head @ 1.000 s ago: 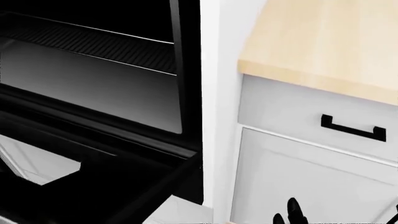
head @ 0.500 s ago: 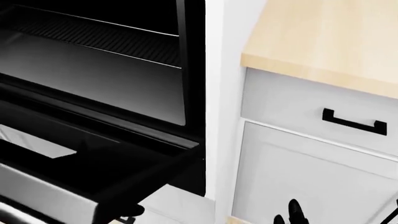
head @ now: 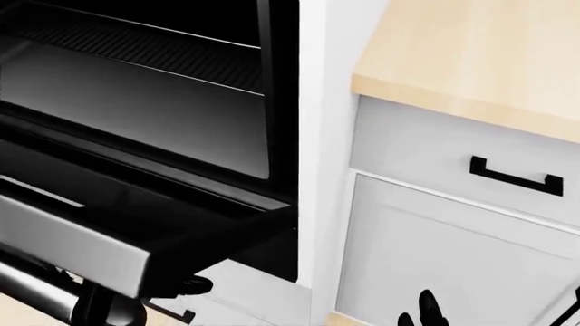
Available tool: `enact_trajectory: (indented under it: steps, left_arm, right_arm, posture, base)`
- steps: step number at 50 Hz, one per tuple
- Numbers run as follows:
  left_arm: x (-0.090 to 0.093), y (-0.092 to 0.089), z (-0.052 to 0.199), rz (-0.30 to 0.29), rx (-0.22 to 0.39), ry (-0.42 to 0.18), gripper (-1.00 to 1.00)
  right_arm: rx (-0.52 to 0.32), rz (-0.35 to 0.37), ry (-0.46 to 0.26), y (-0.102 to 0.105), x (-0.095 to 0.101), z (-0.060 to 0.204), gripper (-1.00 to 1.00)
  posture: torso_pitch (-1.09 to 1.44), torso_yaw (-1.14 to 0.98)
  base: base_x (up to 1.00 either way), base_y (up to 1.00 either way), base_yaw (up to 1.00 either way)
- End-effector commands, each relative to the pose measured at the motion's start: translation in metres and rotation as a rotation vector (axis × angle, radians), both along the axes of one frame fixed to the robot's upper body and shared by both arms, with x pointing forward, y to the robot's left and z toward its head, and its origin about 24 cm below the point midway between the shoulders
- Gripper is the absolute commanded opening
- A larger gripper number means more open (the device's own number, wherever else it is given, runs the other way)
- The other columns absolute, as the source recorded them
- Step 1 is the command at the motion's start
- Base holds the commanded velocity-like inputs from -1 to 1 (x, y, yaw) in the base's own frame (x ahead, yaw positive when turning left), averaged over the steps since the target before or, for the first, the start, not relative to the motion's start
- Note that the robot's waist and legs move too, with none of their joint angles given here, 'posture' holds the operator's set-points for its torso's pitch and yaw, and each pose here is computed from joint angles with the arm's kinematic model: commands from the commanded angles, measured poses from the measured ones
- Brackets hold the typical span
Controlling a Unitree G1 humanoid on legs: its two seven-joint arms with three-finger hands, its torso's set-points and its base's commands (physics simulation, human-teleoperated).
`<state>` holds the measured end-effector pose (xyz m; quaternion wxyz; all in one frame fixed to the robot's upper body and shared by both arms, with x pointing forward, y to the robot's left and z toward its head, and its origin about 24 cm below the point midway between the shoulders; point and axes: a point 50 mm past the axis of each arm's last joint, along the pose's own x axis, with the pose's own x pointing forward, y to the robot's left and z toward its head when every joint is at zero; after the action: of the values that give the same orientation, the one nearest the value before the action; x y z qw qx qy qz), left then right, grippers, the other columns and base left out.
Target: Close the oven door.
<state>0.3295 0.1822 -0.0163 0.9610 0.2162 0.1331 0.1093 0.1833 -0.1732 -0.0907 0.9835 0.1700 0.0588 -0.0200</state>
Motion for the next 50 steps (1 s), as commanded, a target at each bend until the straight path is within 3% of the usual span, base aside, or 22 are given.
enact_trajectory:
  steps: [1,31,41,50]
  left_arm:
    - [0.017,-0.001,0.027,-0.016,-0.004,-0.13,1.0]
    - [0.03,-0.015,0.045,-0.077,-0.057,-0.18,1.0]
    - [0.041,-0.027,0.068,-0.122,-0.079,-0.222,1.0]
    - [0.039,-0.036,0.087,-0.149,-0.1,-0.247,1.0]
  right_arm:
    - [-0.018,0.006,-0.063,0.0,0.008,0.009,1.0]
    - [-0.02,0.011,-0.062,-0.001,0.011,0.01,1.0]
    - [-0.023,0.013,-0.06,-0.001,0.013,0.011,1.0]
    - [-0.024,0.013,-0.061,-0.001,0.012,0.011,1.0]
  posture:
    - [0.0,0.0]
    - [0.0,0.0]
    - [0.0,0.0]
    - [0.0,0.0]
  base:
    - [0.0,0.0,0.0]
    - [0.0,0.0,0.0]
    - [0.0,0.0,0.0]
    - [0.0,0.0,0.0]
